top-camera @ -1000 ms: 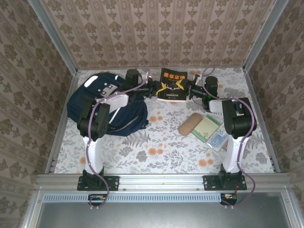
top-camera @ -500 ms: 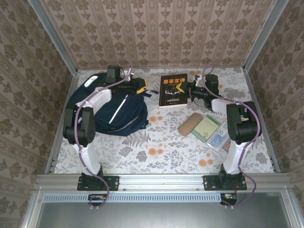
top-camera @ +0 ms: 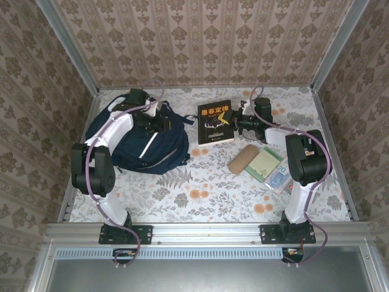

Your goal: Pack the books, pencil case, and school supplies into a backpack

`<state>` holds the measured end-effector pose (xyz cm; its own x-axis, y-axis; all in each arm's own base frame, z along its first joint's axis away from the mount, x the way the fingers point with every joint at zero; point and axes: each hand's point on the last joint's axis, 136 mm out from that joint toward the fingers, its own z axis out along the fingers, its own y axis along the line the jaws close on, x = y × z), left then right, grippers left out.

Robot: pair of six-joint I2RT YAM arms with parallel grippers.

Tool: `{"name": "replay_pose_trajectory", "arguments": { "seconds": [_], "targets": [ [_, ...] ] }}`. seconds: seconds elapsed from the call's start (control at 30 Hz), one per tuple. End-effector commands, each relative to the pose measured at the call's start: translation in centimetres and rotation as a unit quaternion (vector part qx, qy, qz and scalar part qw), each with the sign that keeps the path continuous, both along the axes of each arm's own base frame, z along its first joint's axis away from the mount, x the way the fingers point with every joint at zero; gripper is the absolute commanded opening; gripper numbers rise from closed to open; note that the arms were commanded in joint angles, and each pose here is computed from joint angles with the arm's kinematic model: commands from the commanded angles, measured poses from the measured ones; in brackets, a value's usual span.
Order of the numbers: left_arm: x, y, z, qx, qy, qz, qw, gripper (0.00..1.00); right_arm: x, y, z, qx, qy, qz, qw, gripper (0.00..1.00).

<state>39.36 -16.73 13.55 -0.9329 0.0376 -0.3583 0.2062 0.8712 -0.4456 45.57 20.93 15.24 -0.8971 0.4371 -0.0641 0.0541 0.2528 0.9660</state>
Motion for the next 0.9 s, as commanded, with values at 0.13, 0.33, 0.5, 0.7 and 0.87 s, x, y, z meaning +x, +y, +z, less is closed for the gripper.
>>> {"name": "replay_pose_trajectory", "arguments": {
  "seconds": [0.13,0.33,0.5,0.7,0.87],
  "targets": [
    [-0.8,1.2,-2.8,0.153,-0.020,-0.061,0.986,0.44,-0.6,1.2,2.4,0.009,-0.040,0.027,0.999,0.00],
    [-1.0,0.7,-5.3,0.234,-0.016,-0.097,0.967,0.45,-1.0,1.6,2.7,0.008,-0.041,0.029,0.999,0.00],
    [-0.8,1.5,-6.1,0.275,-0.016,-0.094,0.957,0.18,-1.6,2.5,2.7,0.006,-0.039,0.032,0.999,0.00],
    [-0.1,2.3,-2.2,0.284,-0.067,-0.065,0.954,0.00,-2.0,3.6,2.8,0.006,-0.038,0.037,0.999,0.00],
    [0.0,2.5,3.2,0.251,-0.114,-0.037,0.961,0.00,-2.1,5.0,3.1,0.011,-0.041,0.039,0.998,0.00]
  ]
}}
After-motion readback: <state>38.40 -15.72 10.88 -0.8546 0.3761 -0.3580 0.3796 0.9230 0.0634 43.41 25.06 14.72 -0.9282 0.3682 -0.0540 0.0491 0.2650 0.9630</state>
